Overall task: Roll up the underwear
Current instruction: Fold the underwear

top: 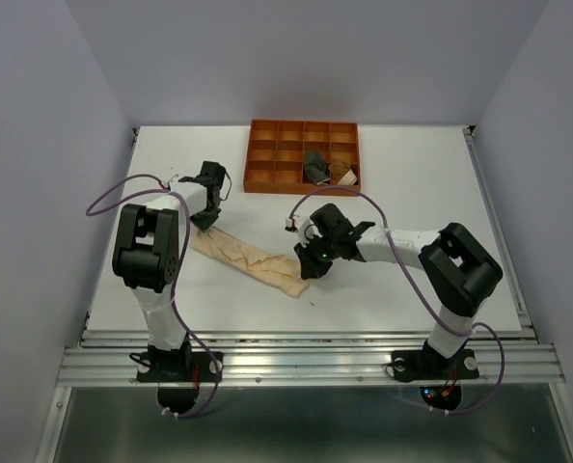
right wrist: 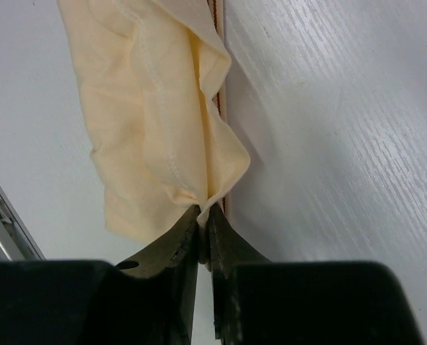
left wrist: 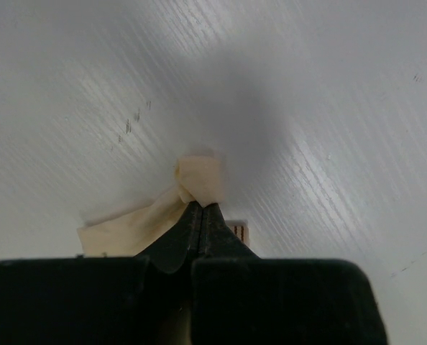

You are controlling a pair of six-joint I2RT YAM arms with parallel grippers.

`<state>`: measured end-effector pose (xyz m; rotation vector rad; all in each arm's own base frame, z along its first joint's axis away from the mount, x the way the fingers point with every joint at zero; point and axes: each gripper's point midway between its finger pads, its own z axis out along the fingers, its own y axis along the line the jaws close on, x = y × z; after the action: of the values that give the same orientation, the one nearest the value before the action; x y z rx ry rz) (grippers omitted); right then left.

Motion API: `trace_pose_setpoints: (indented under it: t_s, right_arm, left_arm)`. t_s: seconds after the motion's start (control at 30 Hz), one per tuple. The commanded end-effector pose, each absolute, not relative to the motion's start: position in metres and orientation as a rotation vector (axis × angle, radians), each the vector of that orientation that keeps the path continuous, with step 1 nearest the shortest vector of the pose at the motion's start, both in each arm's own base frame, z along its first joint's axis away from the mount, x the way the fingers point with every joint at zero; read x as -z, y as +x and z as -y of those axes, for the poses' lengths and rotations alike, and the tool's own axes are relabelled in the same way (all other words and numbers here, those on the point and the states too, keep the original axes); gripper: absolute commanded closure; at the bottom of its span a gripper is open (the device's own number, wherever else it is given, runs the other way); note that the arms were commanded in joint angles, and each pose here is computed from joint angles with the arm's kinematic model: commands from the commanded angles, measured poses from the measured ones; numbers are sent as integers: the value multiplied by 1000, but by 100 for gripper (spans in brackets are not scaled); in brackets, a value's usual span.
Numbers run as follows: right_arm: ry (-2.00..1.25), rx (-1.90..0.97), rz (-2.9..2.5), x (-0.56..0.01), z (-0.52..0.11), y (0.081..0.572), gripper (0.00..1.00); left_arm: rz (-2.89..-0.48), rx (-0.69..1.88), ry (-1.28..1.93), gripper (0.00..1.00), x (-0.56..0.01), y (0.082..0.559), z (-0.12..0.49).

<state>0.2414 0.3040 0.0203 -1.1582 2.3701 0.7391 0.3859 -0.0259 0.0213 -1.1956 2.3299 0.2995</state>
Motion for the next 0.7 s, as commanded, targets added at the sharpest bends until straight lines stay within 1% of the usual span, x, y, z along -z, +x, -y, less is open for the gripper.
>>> trace_pose_setpoints:
  t_s: [0.0,0.07,0.1,0.17,0.2,0.23,0.27,0.3,0.37,0.43,0.47,0.5,0.53,0.6,0.63,0.67]
  right_arm:
    - [-1176,-560,-2578,12,-264,217,77]
    - [-1154,-563,-2565,7,-268,221,74]
    - [-1144,-568,-2549,1,-271,224,70]
    - [-1138,-576,-2510,-8,-276,231,69]
    - [-1135,-578,-2496,-12,-278,233,67]
    - [-1127,-582,-2470,-21,-280,236,59]
    - [-1124,-582,-2452,-26,-282,239,54]
    - [-1114,-583,-2428,-34,-285,243,46]
    - [-1093,-596,-2387,-49,-290,248,41]
    - [-1076,-606,-2342,-66,-296,255,28]
    - [-1059,-607,-2318,-75,-298,259,25]
    - [-1049,-603,-2300,-82,-299,262,24]
    - [-1042,-604,-2280,-90,-301,265,19]
    - [-1016,-614,-2249,-104,-303,268,14]
    - [-1009,-619,-2237,-109,-304,269,3]
    - [-996,-625,-2227,-115,-305,269,0]
  left_arm:
    - [-2386,-307,-1155,91,-19,380,27]
    - [-2379,-293,-1131,80,-27,382,30]
    - [-2367,-278,-1121,73,-36,383,31]
    - [-2359,-270,-1104,65,-46,383,33]
    - [-2348,-256,-1093,64,-54,384,33]
    - [-2341,-251,-1088,63,-59,384,33]
    - [-2328,-243,-1091,62,-65,386,33]
    - [-2324,-232,-1075,60,-72,386,33]
    - [-2308,-217,-1067,59,-85,391,35]
    - [-2301,-211,-1057,55,-96,392,34]
    - [-2278,-213,-1053,53,-105,396,32]
    - [-2282,-221,-1048,50,-110,394,32]
    - [-2271,-226,-1048,49,-115,395,31]
    - [-2247,-212,-1038,46,-127,397,30]
    - [-2251,-196,-1019,46,-132,399,32]
    - [-2254,-184,-1010,46,-136,399,34]
